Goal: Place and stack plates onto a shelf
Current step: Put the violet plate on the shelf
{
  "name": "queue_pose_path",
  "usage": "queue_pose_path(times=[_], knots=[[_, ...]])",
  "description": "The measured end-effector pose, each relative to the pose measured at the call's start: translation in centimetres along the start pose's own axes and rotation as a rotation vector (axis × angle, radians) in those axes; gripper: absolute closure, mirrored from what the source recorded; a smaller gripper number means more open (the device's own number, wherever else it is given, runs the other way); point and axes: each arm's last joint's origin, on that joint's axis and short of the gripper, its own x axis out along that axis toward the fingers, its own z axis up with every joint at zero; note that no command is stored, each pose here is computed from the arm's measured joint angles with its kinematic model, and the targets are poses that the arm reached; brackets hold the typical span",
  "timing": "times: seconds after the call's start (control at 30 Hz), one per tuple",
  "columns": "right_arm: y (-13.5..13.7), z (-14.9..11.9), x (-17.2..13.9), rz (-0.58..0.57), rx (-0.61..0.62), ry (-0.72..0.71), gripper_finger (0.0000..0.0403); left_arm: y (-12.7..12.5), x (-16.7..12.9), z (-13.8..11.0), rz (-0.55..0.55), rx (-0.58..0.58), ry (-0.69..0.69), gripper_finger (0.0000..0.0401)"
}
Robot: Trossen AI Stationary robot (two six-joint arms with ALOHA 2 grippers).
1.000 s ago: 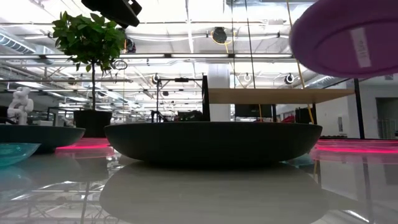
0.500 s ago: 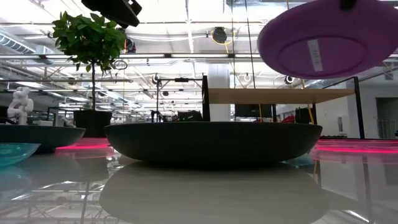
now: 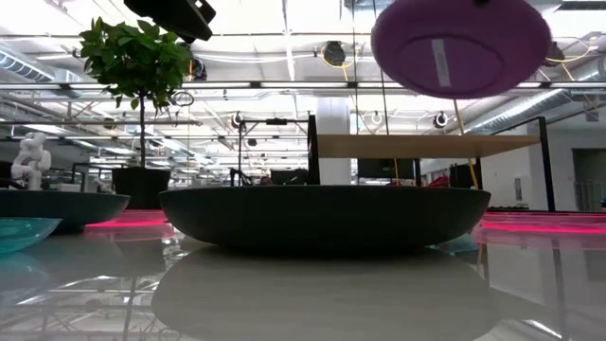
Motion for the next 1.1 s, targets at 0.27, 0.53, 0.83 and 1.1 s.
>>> queue_pose_path(times=[0.27, 0.53, 0.83, 1.1], knots=[[-4.0, 0.5, -1.3, -0.025, 0.013, -0.072, 0.0403, 0.0, 0.0, 0.0, 0.0, -0.018, 0.0, 0.0398], [-8.2, 1.3, -1.4, -0.05, 0.015, -0.075, 0.0403, 0.0, 0.0, 0.0, 0.0, -0.018, 0.0, 0.0398], [-11.4, 2.3, -0.6, -0.093, -0.015, -0.043, 0.0403, 0.0, 0.0, 0.0, 0.0, -0.019, 0.0, 0.0398], [-12.6, 2.6, -0.4, -0.14, -0.142, -0.029, 0.0403, 0.2, 0.0, 0.0, 0.058, -0.021, 0.003, 0.0398]])
